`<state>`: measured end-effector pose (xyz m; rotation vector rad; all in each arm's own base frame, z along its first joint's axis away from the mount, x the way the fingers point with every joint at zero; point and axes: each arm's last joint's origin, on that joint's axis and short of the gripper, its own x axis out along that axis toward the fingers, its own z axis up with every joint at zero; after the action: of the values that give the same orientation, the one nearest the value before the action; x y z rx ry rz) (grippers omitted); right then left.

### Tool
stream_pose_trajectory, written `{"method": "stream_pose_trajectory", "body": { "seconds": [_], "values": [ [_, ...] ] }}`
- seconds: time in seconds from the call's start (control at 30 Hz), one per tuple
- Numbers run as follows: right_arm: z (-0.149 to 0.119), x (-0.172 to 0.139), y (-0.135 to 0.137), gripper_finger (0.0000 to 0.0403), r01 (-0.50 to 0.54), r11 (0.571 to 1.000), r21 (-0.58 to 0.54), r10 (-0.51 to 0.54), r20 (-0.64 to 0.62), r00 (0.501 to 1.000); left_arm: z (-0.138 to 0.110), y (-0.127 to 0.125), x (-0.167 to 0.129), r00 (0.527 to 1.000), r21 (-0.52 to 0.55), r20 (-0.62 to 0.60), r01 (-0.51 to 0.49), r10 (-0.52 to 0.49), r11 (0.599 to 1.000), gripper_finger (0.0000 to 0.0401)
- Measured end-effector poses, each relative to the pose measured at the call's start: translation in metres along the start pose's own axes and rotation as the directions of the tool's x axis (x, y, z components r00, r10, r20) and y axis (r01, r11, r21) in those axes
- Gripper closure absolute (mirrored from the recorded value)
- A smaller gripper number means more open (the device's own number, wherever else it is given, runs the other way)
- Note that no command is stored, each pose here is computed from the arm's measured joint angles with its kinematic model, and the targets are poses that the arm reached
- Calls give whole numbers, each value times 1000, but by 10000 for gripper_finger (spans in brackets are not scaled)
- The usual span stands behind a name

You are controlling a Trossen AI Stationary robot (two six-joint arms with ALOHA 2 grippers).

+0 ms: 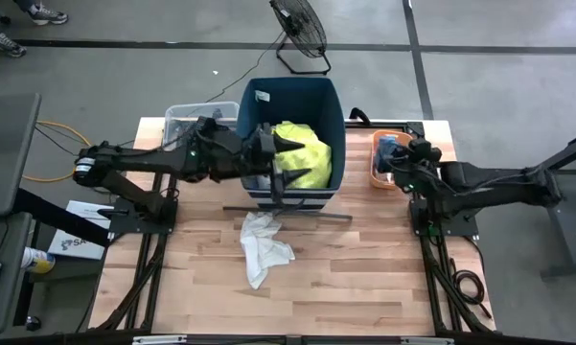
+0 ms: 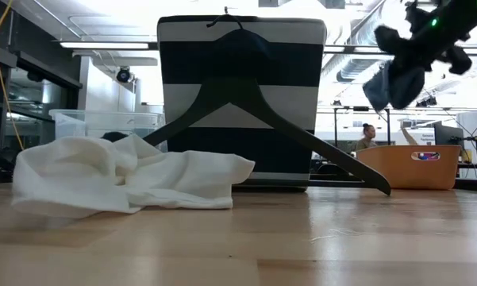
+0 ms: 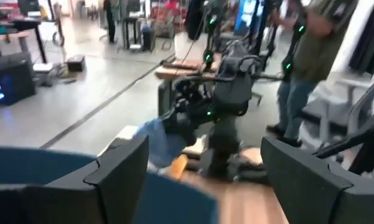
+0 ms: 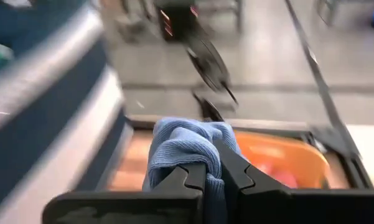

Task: Pick & Place Cloths
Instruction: Put the blue sock into the orange bin

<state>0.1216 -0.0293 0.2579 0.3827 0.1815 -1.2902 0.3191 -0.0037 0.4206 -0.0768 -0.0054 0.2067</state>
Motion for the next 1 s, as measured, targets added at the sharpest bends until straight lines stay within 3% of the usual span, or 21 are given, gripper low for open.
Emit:
{"method": "stream_pose_trajectory", "body": {
  "seconds": [0.2, 0.5, 1.0],
  "values": [
    [-9, 26, -10, 399, 194, 981, 24, -186, -186, 965, 7, 26, -15, 997, 34, -74, -5, 7, 999, 96],
    [-16, 59, -14, 399, 384, 923, -14, -373, -269, 888, 4, 48, -26, 982, 59, -176, -53, 63, 997, 96],
    [-38, 112, -14, 399, 523, 850, -60, -495, -426, 757, -6, 59, -29, 950, 151, -292, -74, 116, 986, 96]
  ]
}}
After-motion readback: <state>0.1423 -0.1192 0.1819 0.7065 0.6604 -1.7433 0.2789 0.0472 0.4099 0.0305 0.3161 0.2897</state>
